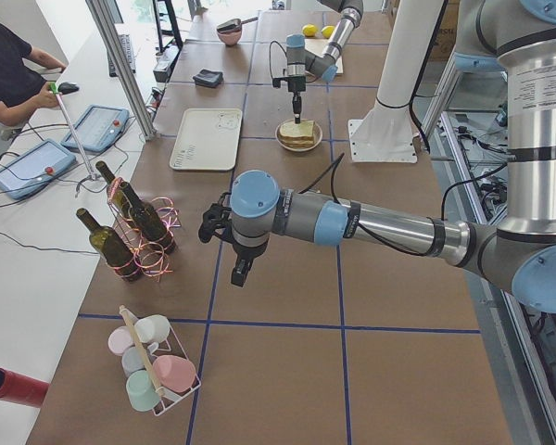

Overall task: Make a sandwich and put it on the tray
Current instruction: 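Lower the bread slice onto the egg and open the right gripper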

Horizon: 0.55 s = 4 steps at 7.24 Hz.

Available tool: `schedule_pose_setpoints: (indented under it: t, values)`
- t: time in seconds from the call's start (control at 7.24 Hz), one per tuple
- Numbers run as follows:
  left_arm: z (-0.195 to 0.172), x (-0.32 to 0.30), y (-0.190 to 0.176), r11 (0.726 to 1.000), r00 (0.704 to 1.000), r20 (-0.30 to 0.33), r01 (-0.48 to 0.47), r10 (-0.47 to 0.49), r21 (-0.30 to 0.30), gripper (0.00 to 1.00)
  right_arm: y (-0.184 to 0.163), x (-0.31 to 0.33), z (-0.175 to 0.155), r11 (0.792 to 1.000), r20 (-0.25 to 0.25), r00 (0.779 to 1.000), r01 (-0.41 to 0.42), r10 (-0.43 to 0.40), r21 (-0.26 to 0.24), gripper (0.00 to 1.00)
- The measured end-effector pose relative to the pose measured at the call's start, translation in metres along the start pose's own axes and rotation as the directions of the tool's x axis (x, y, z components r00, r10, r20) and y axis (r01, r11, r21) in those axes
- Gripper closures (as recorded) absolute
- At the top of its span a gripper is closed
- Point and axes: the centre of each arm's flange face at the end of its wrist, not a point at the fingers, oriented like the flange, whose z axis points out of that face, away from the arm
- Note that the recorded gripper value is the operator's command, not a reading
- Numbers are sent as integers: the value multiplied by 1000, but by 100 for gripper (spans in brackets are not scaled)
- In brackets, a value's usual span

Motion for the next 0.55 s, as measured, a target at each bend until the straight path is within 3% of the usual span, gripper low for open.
schedule_pose_setpoints:
  t: [0.28, 0.55]
  values:
    - [0, 0, 0, 1000, 1000, 0, 1, -1, 0, 0, 1, -1, 1, 1000, -1, 1000, 0, 0, 0, 0]
    - [1, 0, 0, 1000, 1000, -1, 0, 0, -1, 0, 0, -3, 1, 1000, -4, 1000, -2, 2, 3, 0]
